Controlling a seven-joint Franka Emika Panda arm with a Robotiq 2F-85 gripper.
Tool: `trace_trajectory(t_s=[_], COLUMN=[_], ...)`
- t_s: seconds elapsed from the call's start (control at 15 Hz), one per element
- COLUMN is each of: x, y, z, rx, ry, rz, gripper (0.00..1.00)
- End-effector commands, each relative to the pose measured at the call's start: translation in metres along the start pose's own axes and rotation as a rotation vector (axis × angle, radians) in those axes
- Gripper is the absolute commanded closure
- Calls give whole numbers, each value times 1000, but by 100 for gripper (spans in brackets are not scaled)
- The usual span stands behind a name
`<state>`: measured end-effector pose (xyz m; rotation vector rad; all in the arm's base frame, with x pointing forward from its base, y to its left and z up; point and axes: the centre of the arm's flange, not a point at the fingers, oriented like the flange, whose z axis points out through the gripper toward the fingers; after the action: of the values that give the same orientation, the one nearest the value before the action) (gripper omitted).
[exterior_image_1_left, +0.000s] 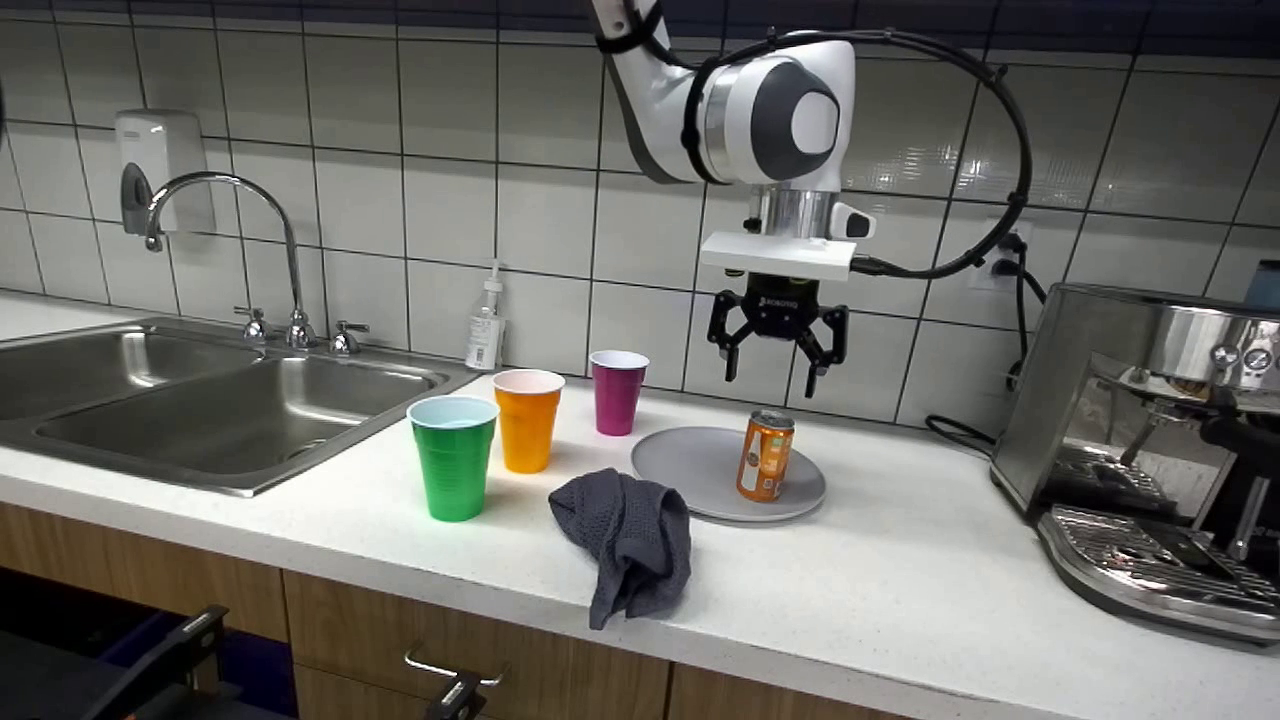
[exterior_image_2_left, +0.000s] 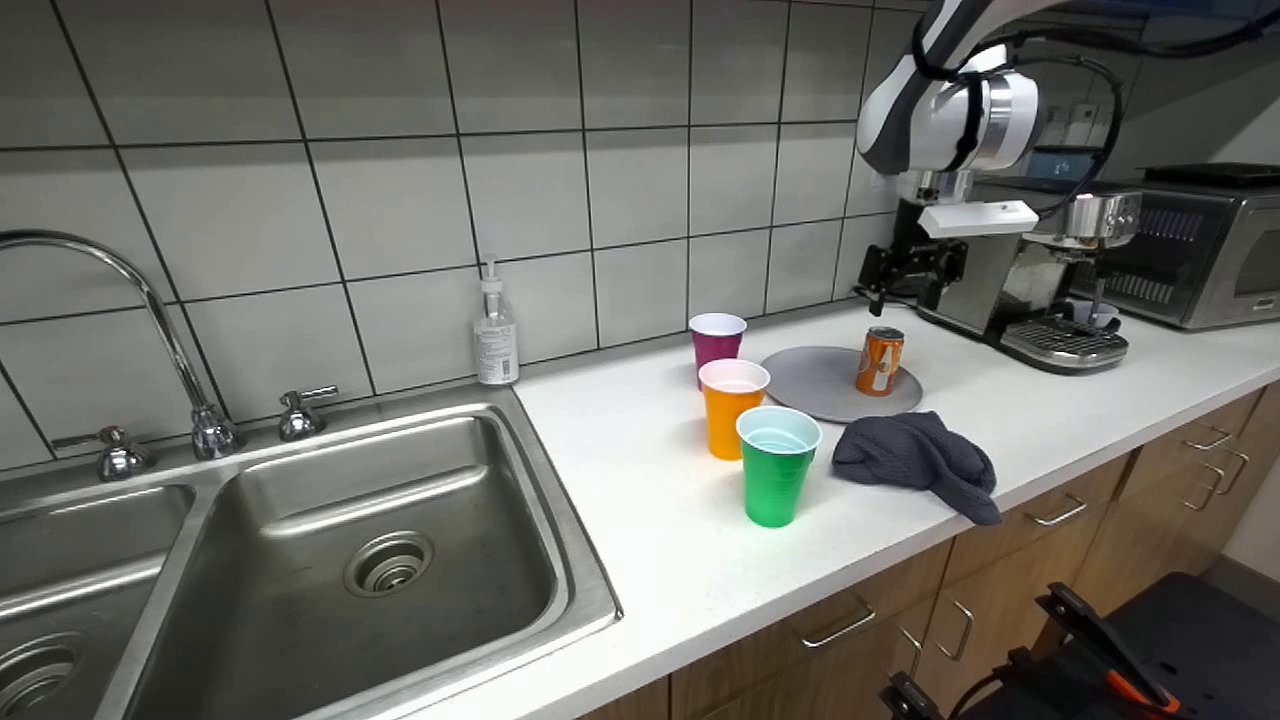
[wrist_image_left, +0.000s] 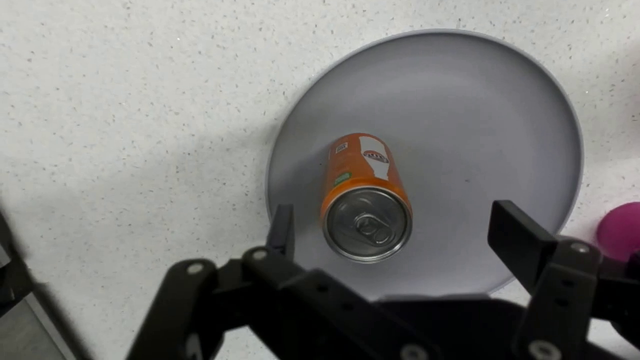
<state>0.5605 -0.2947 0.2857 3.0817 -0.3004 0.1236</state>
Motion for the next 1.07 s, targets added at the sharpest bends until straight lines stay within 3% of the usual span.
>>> trace_trajectory(t_s=[0.0,0.8,1.0], x=[21,36,27], y=[12,19,12], z=[4,27,30], rx=[11,7,-5], ry=[-8,-15,-4], rz=[5,-68,-46], gripper=[0,0,0])
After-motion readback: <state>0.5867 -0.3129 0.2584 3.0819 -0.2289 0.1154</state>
